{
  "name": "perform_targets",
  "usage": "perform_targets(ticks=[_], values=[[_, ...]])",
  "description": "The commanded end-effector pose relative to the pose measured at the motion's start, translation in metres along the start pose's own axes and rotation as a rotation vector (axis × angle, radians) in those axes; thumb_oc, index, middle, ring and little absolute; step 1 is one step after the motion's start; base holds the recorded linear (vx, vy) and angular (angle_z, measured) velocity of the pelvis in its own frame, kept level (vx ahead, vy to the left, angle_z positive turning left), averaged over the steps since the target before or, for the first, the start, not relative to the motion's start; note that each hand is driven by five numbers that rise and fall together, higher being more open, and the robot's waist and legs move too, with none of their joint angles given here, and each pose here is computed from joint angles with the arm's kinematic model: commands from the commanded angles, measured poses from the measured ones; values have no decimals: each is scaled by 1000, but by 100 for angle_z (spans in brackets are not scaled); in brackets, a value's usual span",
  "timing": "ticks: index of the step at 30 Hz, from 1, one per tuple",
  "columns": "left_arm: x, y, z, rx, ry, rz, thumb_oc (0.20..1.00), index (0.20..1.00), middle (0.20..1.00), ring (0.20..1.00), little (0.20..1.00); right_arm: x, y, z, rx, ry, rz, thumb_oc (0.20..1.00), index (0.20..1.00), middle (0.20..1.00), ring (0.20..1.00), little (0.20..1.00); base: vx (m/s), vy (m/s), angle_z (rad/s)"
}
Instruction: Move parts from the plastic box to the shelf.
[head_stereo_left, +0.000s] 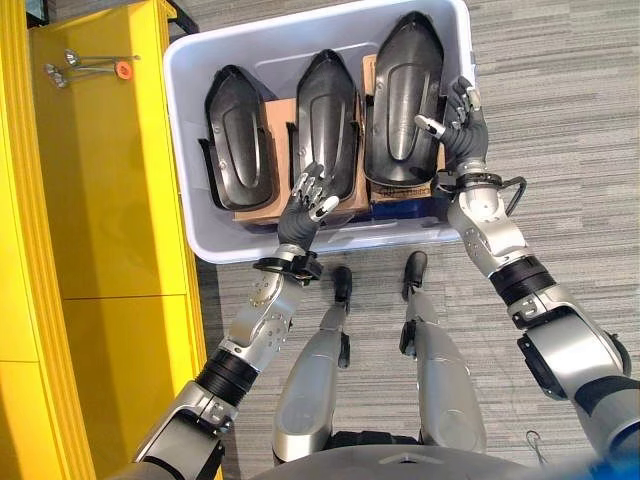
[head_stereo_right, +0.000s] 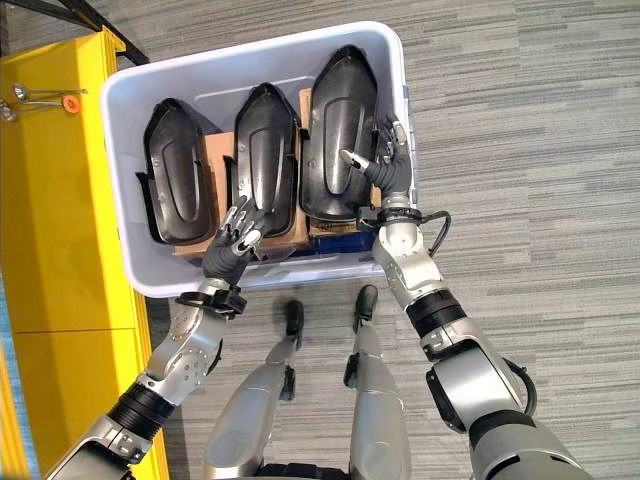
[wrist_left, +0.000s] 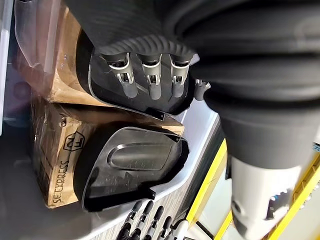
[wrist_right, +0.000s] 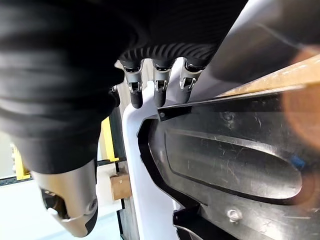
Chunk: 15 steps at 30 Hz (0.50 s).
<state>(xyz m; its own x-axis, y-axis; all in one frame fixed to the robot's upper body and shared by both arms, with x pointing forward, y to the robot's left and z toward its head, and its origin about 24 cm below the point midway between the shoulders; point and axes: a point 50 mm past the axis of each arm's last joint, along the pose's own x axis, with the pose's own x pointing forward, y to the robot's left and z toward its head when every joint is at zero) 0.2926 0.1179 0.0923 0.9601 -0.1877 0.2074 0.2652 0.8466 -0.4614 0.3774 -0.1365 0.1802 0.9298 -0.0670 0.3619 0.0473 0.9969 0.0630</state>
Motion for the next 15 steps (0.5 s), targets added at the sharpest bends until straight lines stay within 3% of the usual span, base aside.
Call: perform_targets(ticks=[1,15], values=[[-8,-8,12,-30,-84,-32,1000,1000,1000,1000,1000,-1,25,24,52,-143,82,1000,1000,1000,1000,1000,-17,-1,6],[-7,-10,12,-25,-85,-34,1000,1000,1000,1000,1000,9,8,8,3,-63,-33,1000,1000,1000,1000,1000,-7,0,4]])
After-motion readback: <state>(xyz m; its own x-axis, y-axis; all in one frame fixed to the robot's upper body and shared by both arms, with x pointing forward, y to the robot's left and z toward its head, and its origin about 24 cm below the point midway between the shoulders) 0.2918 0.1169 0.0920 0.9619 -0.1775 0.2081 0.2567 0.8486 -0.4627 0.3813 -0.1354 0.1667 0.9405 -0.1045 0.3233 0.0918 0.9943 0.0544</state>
